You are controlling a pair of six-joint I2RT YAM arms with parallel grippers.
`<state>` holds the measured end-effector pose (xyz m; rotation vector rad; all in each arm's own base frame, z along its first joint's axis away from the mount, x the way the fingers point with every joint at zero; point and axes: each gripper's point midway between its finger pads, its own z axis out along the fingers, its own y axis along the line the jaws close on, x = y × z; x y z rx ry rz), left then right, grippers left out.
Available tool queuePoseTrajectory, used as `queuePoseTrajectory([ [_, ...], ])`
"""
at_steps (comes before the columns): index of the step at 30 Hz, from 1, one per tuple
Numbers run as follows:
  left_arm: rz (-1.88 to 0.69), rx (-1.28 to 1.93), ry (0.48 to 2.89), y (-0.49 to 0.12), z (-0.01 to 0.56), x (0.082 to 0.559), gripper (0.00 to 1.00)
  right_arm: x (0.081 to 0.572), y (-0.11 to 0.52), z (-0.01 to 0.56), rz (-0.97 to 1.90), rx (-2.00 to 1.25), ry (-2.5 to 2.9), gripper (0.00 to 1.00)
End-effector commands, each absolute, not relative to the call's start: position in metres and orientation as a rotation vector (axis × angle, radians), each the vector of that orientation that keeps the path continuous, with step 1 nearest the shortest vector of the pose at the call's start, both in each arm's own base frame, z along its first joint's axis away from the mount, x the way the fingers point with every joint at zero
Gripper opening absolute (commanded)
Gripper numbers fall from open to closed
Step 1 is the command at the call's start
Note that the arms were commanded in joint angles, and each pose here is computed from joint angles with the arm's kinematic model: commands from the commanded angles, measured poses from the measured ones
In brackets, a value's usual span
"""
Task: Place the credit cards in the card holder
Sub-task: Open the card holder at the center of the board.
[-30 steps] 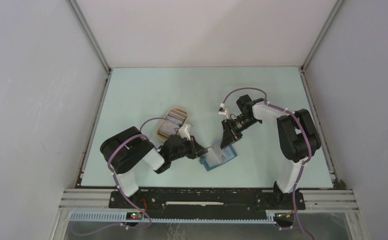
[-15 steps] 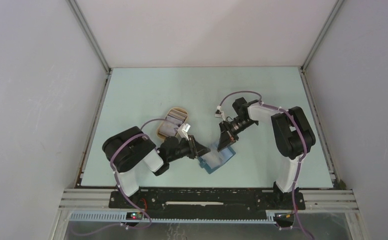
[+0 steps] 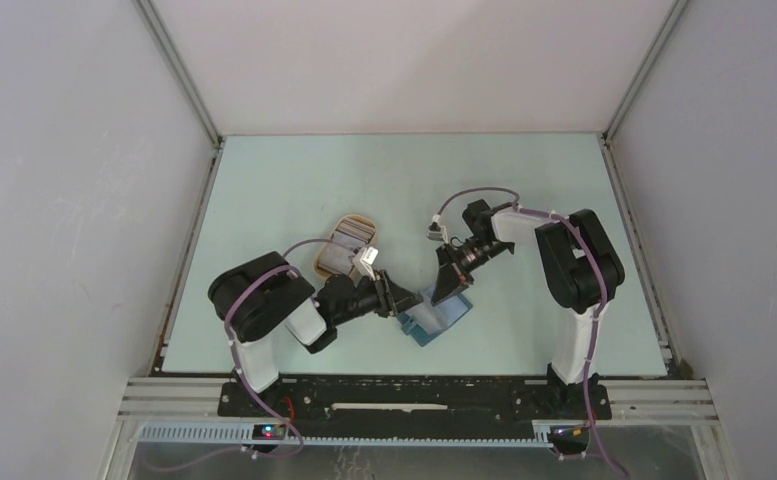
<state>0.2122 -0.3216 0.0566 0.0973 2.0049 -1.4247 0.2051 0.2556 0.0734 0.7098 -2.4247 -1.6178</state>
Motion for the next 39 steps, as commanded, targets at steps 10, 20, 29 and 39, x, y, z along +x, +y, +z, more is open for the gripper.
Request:
queuePoseTrajectory([
  [10,-1.44,0.071,1.965,-0.319,0.066,0.214,0.55,0.204,0.269,0.076,-1.685,0.648,-2.33,0.0],
  [20,-1.393,0.029,2.026,-0.315,0.045,0.219,0.49,0.217,0.259,0.073,-1.668,0.604,-2.395,0.0],
  [29,-1.352,0.006,2.057,-0.305,0.033,0.222,0.41,0.228,0.246,0.049,-1.428,0.72,-2.605,0.0],
  [39,-1.287,-0.005,2.095,-0.294,0.021,0.222,0.36,0.23,0.242,0.049,-1.327,0.864,-2.683,0.0],
])
